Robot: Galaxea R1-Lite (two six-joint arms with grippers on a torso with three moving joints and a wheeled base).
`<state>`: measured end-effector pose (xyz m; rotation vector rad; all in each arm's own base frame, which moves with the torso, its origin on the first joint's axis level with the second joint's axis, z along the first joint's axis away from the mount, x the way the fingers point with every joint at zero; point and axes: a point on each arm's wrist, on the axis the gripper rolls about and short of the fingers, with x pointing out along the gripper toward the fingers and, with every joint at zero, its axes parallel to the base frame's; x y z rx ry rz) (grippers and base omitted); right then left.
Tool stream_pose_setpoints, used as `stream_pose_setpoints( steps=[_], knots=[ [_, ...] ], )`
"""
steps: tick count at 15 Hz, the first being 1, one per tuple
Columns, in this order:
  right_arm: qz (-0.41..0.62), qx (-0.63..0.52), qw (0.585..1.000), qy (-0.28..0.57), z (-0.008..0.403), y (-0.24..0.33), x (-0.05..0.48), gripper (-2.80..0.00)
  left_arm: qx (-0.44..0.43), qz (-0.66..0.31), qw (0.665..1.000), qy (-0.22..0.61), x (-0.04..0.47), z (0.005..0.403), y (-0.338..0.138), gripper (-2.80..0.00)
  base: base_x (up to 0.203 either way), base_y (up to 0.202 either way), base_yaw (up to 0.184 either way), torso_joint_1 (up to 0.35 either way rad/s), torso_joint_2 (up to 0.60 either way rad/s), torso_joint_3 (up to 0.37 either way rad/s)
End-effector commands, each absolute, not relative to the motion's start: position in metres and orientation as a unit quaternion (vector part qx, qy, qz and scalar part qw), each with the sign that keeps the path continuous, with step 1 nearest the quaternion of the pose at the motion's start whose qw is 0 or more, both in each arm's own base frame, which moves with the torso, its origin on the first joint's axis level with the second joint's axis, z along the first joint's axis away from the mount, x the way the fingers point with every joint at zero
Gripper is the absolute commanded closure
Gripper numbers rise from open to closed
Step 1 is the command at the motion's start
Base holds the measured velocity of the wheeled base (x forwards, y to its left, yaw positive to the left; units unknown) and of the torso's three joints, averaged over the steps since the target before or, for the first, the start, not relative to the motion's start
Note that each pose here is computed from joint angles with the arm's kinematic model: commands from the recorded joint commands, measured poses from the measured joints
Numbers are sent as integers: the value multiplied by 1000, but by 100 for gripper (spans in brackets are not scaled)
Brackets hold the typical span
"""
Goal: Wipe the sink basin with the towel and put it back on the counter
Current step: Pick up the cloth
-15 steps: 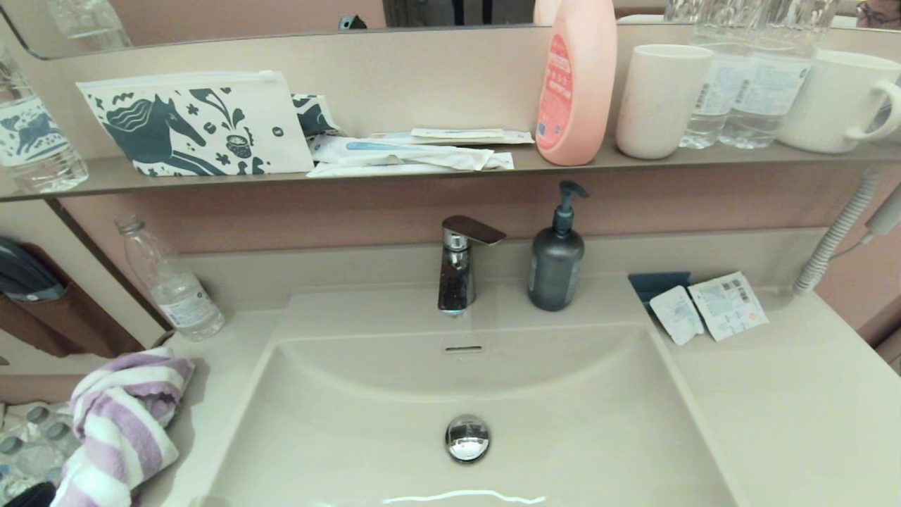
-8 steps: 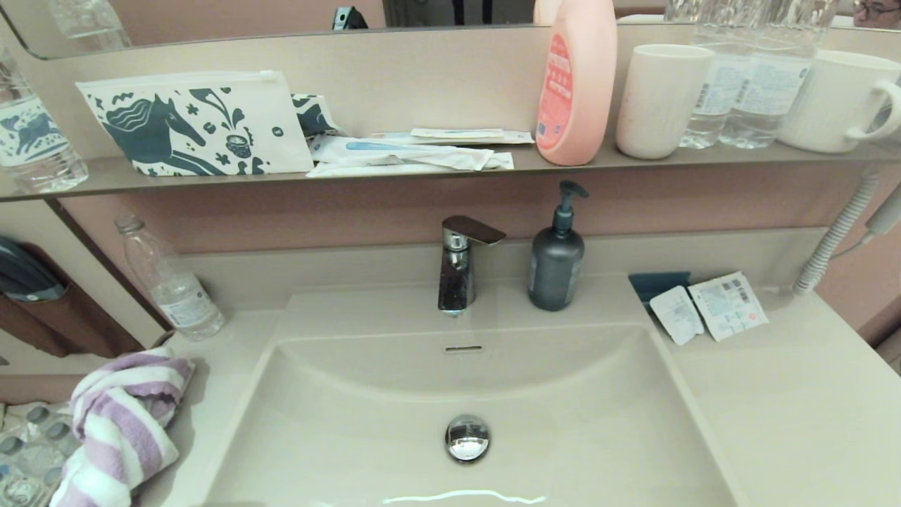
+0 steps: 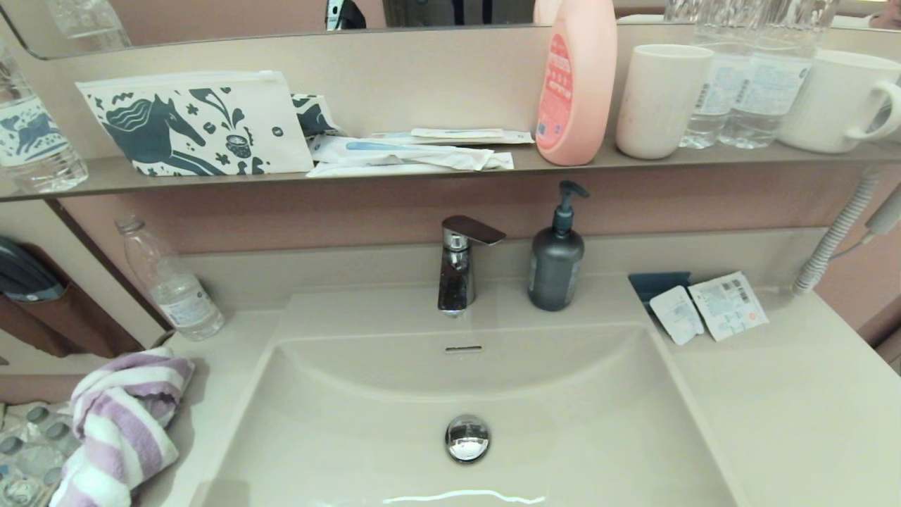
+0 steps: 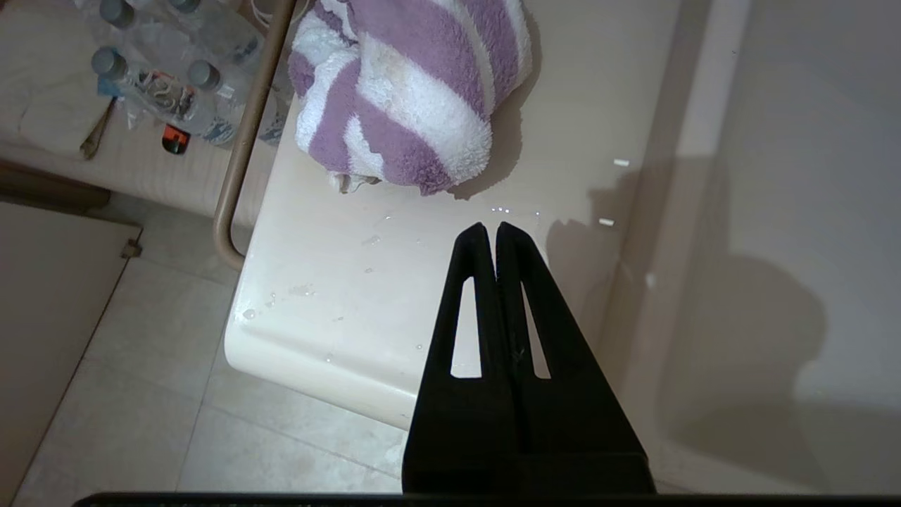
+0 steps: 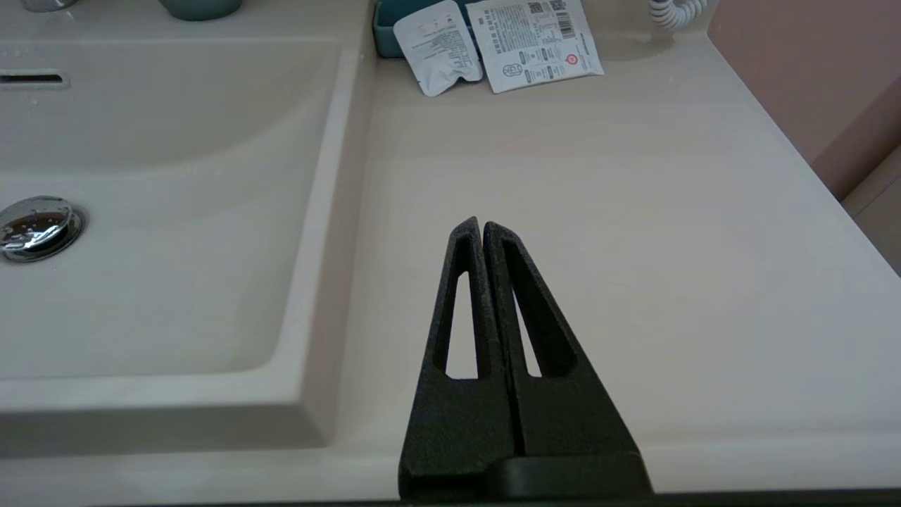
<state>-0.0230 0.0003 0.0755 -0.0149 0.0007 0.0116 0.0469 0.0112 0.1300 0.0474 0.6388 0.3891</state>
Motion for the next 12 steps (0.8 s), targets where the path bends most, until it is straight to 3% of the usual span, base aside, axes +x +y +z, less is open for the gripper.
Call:
stream_pose_setpoints(
  steps=[1, 6, 7, 12],
  knots=[
    [6, -8, 1000, 1, 76, 0, -23, 0, 29, 189, 909, 370, 76, 133, 14, 0, 0, 0, 0, 0, 0, 0],
    [6, -8, 1000, 1, 76, 0, -23, 0, 35, 189, 903, 385, 139, 149, 20, 0, 0, 0, 0, 0, 0, 0],
    [6, -8, 1000, 1, 76, 0, -23, 0, 40, 190, 903, 383, 149, 153, 23, -280, 0, 0, 0, 0, 0, 0],
    [6, -8, 1000, 1, 76, 0, -23, 0, 40, 201, 897, 392, 184, 161, 32, -280, 0, 0, 0, 0, 0, 0]
  ],
)
